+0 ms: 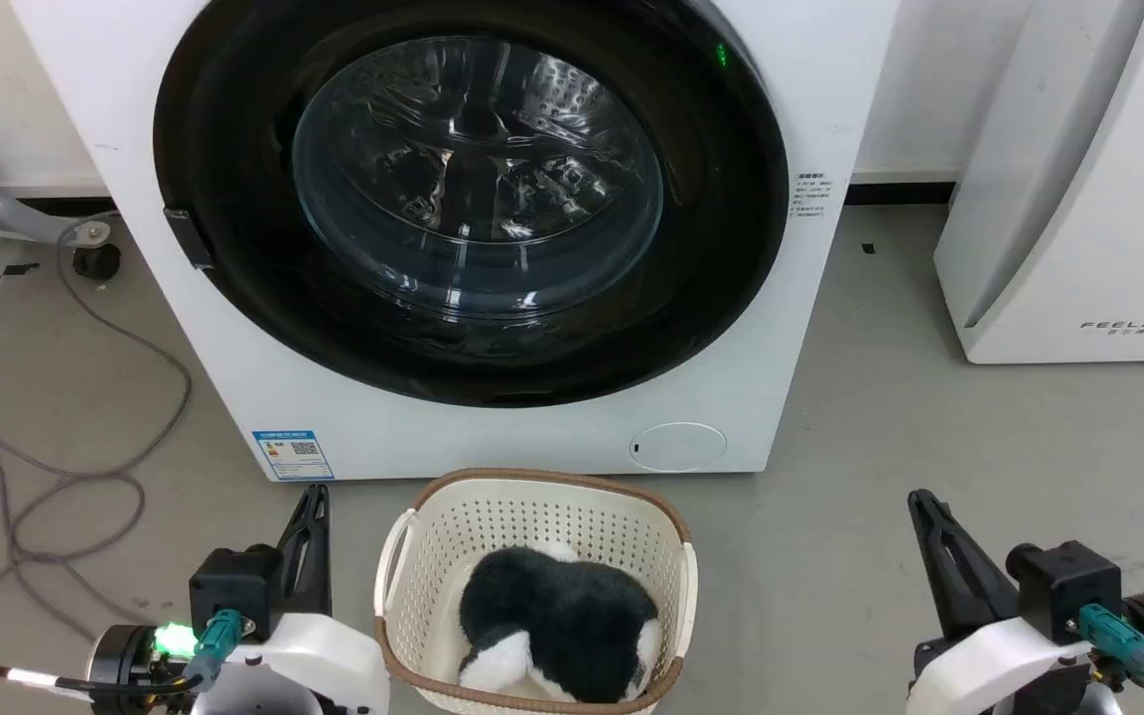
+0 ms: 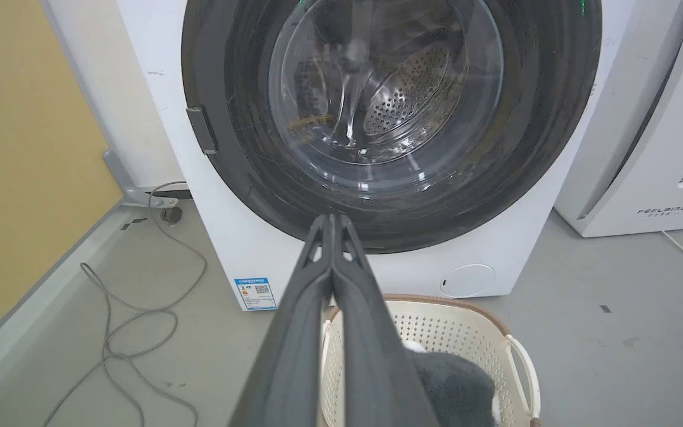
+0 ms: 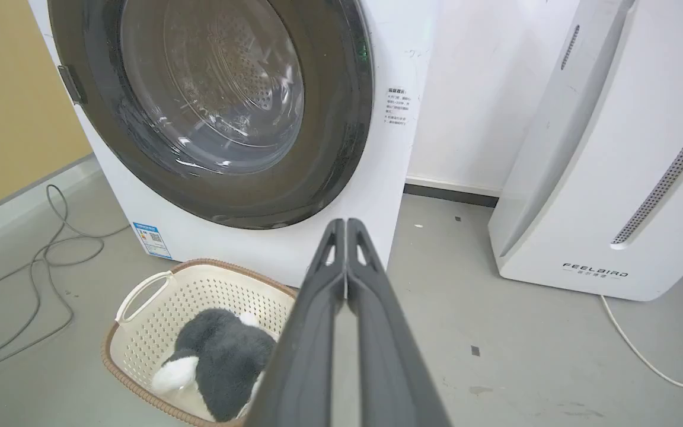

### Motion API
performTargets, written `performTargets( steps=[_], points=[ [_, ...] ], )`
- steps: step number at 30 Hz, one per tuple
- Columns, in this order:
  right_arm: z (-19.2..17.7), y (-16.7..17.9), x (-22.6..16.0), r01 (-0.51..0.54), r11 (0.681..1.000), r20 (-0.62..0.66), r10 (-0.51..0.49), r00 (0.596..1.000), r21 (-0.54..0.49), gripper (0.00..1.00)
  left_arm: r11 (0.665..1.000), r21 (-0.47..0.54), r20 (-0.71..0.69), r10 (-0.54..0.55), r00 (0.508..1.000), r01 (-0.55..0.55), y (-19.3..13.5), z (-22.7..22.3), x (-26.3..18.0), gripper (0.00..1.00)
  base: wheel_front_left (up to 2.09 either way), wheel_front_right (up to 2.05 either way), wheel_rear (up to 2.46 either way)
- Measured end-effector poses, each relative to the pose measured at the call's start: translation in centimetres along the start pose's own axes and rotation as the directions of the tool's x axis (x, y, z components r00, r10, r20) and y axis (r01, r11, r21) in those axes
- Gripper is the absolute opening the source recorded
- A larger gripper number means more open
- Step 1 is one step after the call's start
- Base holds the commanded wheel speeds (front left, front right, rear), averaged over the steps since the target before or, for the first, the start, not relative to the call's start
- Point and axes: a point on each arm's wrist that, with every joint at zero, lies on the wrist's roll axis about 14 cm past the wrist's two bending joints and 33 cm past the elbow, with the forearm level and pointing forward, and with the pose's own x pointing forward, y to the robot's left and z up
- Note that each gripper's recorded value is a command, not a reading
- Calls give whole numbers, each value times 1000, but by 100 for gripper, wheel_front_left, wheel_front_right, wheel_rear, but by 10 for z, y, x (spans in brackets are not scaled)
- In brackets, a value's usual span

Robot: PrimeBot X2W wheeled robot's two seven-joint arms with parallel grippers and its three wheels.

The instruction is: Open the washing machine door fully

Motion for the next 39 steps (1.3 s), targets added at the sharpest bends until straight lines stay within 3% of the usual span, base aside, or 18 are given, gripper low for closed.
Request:
performTargets(
  steps=[24, 25, 38, 39],
  points=[
    [0, 0, 0, 0, 1000, 0, 0, 1000, 0, 0, 1000, 0, 0, 1, 1000, -1, 0, 0, 0, 0, 0, 0, 0],
    [0, 0, 0, 0, 1000, -1, 0, 1000, 0, 100, 1000, 0, 0, 1, 1000, -1, 0, 0, 0, 100, 0, 0, 0],
    [-1, -1, -1, 4, 1000, 3, -4, 1000, 13, 100, 1000, -14, -4, -16, 1000, 16, -5, -4, 0, 100, 0, 0, 0],
    [-1, -1, -2, 4, 1000, 5, -5, 1000, 13, 42, 1000, -18, -2, -17, 1000, 17, -6, -4, 0, 100, 0, 0, 0]
  ],
)
